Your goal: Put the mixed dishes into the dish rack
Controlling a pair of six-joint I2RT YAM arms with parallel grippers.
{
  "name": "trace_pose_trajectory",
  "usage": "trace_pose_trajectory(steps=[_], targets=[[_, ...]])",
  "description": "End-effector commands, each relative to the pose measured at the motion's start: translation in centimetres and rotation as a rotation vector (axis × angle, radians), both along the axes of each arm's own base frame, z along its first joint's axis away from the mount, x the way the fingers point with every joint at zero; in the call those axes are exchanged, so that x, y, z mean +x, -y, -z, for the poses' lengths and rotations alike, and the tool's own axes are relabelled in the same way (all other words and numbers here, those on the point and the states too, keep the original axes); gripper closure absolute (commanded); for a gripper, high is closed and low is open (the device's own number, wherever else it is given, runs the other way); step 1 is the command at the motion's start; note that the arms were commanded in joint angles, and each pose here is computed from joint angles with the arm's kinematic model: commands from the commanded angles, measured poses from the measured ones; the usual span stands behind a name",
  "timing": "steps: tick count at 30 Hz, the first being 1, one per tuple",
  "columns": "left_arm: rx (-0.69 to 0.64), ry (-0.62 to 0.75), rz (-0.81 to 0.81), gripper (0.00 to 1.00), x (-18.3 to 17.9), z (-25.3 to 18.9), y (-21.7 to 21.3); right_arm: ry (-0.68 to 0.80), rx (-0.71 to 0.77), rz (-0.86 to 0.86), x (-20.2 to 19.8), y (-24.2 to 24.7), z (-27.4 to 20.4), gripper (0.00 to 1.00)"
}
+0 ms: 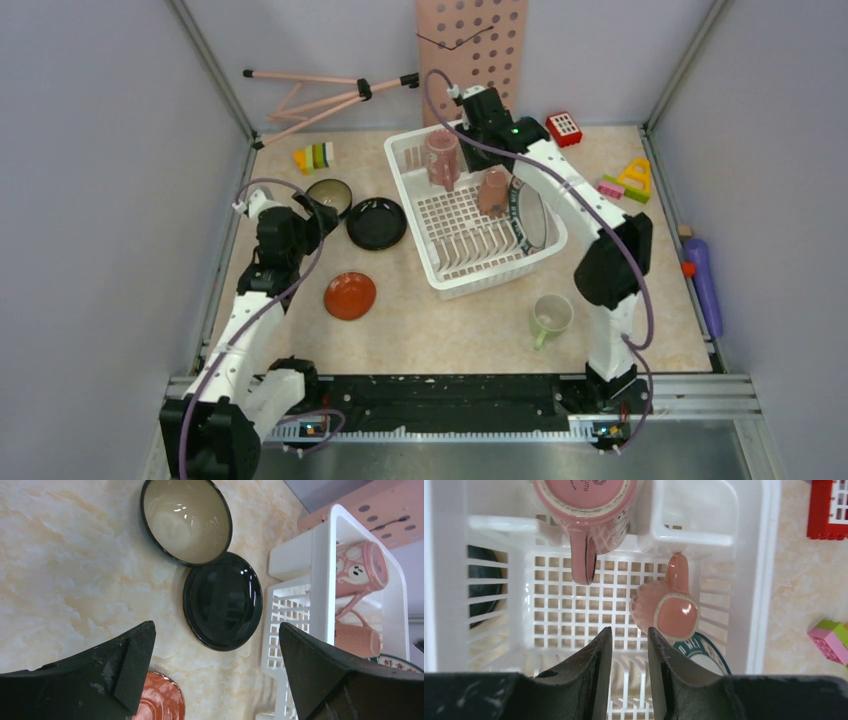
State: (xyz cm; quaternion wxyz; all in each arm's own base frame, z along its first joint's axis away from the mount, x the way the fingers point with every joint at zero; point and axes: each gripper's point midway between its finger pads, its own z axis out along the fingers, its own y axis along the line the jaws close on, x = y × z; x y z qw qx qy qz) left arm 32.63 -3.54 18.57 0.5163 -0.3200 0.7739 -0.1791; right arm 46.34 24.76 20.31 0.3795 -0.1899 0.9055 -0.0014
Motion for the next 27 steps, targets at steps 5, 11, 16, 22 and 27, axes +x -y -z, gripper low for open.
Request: trace_pose_trajectory(steps=[5, 11, 16, 22, 27], targets=[[-0.073, -0.073, -0.116, 0.02, 3.1, -0.8, -3.0, 0.185, 0.254, -0.003, -5.1, 1.5, -8.0, 0.58], [-0.105, -0.177, -0.324, 0.04, 3.3, 1.2, -7.0, 0.209, 0.366, 0.032, -7.9, 2.7, -6.5, 0.5], [-0.084, -0.224, -0.373, 0.04, 3.9, 2.0, -8.9, 0.246, 0.434, 0.018, -10.1, 3.5, -7.8, 0.35], [-0.085, -0.215, -0.401, 0.02, 4.6, 2.2, -10.0, 0.251, 0.458, 0.025, -12.1, 4.7, -9.0, 0.14], [-0.072, -0.236, -0.387, 0.02, 6.1, 3.0, -10.4, 0.281, 0.485, 0.041, -13.4, 5.8, -9.5, 0.1]])
